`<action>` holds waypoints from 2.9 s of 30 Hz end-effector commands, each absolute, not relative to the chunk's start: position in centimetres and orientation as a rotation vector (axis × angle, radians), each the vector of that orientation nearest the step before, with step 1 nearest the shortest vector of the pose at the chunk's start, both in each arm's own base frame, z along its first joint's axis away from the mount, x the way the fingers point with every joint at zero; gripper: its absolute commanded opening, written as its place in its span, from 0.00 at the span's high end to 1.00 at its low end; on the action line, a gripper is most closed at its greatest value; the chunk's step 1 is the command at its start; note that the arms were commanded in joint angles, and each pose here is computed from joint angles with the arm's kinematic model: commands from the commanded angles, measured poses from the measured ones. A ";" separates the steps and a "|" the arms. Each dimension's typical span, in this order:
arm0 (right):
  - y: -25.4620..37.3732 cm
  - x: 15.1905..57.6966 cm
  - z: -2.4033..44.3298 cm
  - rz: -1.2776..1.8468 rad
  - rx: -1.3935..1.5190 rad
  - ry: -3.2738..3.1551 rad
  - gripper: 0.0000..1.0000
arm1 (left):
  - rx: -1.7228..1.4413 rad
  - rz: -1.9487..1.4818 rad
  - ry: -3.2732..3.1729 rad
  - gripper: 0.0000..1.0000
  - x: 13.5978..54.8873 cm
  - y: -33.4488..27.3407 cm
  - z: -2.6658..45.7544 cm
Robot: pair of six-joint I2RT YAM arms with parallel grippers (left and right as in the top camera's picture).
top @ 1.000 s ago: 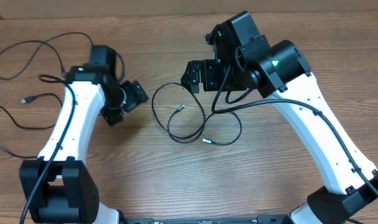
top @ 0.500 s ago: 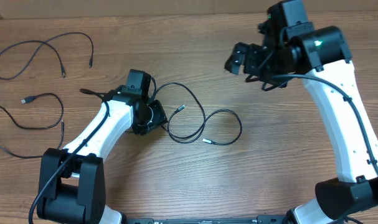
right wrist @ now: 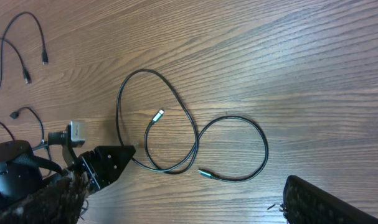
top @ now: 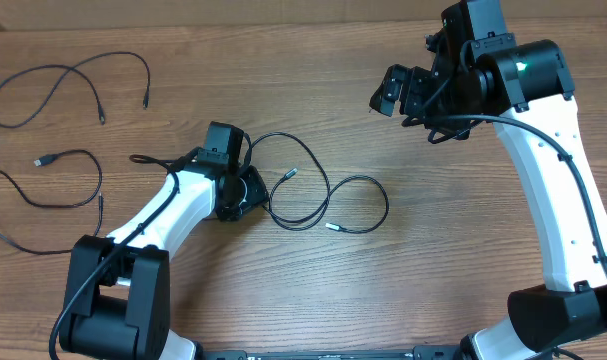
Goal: Untangle cables
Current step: 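Lift the held cable with the left gripper and carry it left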
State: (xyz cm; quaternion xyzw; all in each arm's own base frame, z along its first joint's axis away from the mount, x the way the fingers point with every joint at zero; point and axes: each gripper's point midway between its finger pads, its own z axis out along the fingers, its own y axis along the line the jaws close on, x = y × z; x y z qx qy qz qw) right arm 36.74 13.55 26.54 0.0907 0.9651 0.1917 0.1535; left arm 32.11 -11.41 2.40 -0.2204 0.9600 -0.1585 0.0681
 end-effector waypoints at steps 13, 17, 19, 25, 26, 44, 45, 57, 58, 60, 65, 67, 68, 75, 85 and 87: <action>13.3 36.8 27.5 0.554 0.263 2.735 0.00 | -0.542 -0.709 2.844 0.96 33.4 -14.2 3.7; 13.3 36.7 27.5 0.554 0.263 2.735 0.00 | -0.385 -0.886 2.741 0.96 35.5 -16.2 8.4; 13.3 36.7 27.5 0.554 0.263 2.735 0.00 | -0.337 -0.943 2.673 0.96 36.5 -16.9 11.7; 13.3 36.8 27.5 0.554 0.263 2.735 0.00 | -0.124 -1.147 2.341 0.96 38.8 -19.2 26.9; 13.3 36.7 27.5 0.555 0.262 2.735 0.00 | -0.111 -1.157 2.291 0.96 38.9 -19.2 29.3; 13.3 36.8 27.5 0.555 0.263 2.735 0.00 | 0.045 -1.251 1.895 0.96 36.0 -18.7 48.2; 13.3 36.7 27.5 0.555 0.263 2.735 0.00 | 0.017 -1.233 1.921 0.96 36.2 -18.4 47.5; 13.3 36.8 27.5 0.554 0.263 2.735 0.00 | -0.204 -1.077 2.105 0.96 36.0 -16.0 43.0; 13.3 36.8 27.5 0.554 0.263 2.735 0.00 | -0.204 -1.077 2.104 0.96 35.7 -16.0 43.1; 13.3 36.8 27.5 0.554 0.263 2.735 0.00 | -0.214 -1.066 2.109 0.96 35.2 -15.7 43.1; 13.3 36.8 27.5 0.554 0.263 2.735 0.00 | -0.442 -0.838 2.208 0.96 33.8 -12.0 40.1; 13.3 36.7 27.5 0.554 0.263 2.735 0.00 | -0.607 -0.719 2.248 0.96 33.0 -9.8 38.3; 13.3 36.8 27.5 0.554 0.263 2.735 0.00 | -0.705 -0.661 2.260 0.96 32.5 -8.7 37.4; 13.3 36.7 27.5 0.554 0.263 2.735 0.00 | -0.880 -0.396 2.362 0.96 29.0 -5.1 34.2; 13.3 36.7 27.5 0.554 0.263 2.735 0.00 | -1.225 -0.074 2.385 0.96 24.3 0.6 31.4; 13.3 36.8 27.5 0.554 0.263 2.735 0.00 | -1.303 -0.013 2.362 0.96 23.6 2.4 31.2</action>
